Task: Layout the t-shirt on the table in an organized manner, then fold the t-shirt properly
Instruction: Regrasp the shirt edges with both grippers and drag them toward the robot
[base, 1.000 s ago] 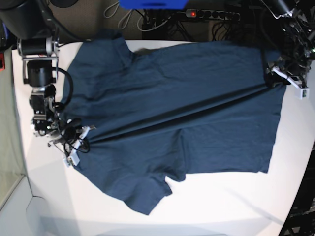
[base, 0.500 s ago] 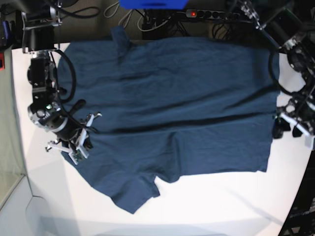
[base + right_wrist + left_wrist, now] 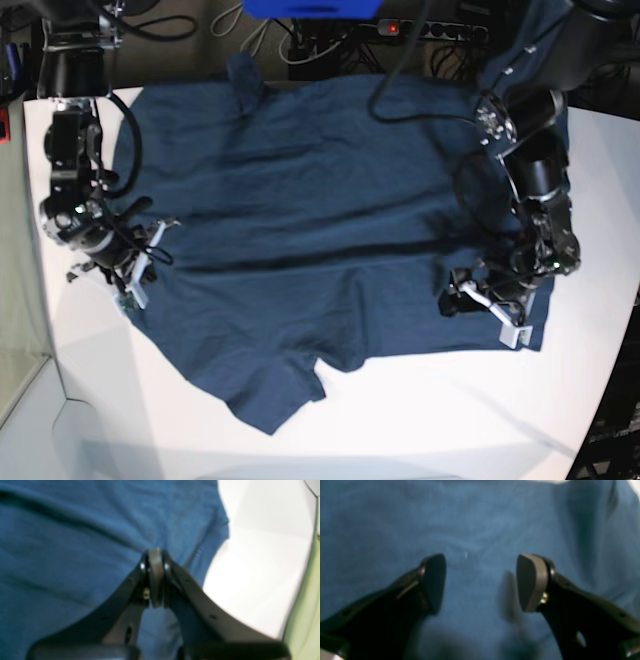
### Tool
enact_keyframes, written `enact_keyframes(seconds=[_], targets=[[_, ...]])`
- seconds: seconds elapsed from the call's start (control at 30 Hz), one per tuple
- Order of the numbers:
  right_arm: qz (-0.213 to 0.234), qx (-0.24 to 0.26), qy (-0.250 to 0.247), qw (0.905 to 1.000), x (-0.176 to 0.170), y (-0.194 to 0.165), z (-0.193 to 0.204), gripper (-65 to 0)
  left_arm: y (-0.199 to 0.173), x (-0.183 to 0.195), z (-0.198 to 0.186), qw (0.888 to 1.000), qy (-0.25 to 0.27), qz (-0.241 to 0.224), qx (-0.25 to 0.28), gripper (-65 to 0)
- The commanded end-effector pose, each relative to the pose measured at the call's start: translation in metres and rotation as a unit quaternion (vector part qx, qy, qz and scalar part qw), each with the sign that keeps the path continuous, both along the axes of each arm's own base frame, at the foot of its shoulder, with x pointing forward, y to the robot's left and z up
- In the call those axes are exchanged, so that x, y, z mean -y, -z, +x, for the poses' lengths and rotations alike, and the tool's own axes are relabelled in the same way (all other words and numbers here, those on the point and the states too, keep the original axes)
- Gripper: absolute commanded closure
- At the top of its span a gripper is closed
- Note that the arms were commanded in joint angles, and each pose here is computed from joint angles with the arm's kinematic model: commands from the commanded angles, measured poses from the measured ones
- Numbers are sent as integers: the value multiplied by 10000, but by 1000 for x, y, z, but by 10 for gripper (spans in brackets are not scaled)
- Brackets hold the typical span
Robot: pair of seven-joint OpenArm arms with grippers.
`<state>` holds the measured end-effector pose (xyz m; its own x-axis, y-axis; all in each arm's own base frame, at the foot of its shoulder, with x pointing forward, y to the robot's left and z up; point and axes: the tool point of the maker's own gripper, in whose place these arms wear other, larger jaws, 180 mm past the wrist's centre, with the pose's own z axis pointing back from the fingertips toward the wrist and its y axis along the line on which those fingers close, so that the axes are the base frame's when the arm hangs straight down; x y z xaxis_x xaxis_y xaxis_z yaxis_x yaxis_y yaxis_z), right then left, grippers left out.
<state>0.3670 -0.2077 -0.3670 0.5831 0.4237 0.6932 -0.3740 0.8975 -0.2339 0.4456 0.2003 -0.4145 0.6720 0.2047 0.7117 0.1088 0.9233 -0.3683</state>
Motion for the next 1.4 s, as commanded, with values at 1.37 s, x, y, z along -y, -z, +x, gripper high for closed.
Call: enact_keyframes(seconds=[1.37], targets=[[392,-499,-1017,9928,-104,37,21,-4,-3,-63,-159,9703,-700,1991,-1184,-433]])
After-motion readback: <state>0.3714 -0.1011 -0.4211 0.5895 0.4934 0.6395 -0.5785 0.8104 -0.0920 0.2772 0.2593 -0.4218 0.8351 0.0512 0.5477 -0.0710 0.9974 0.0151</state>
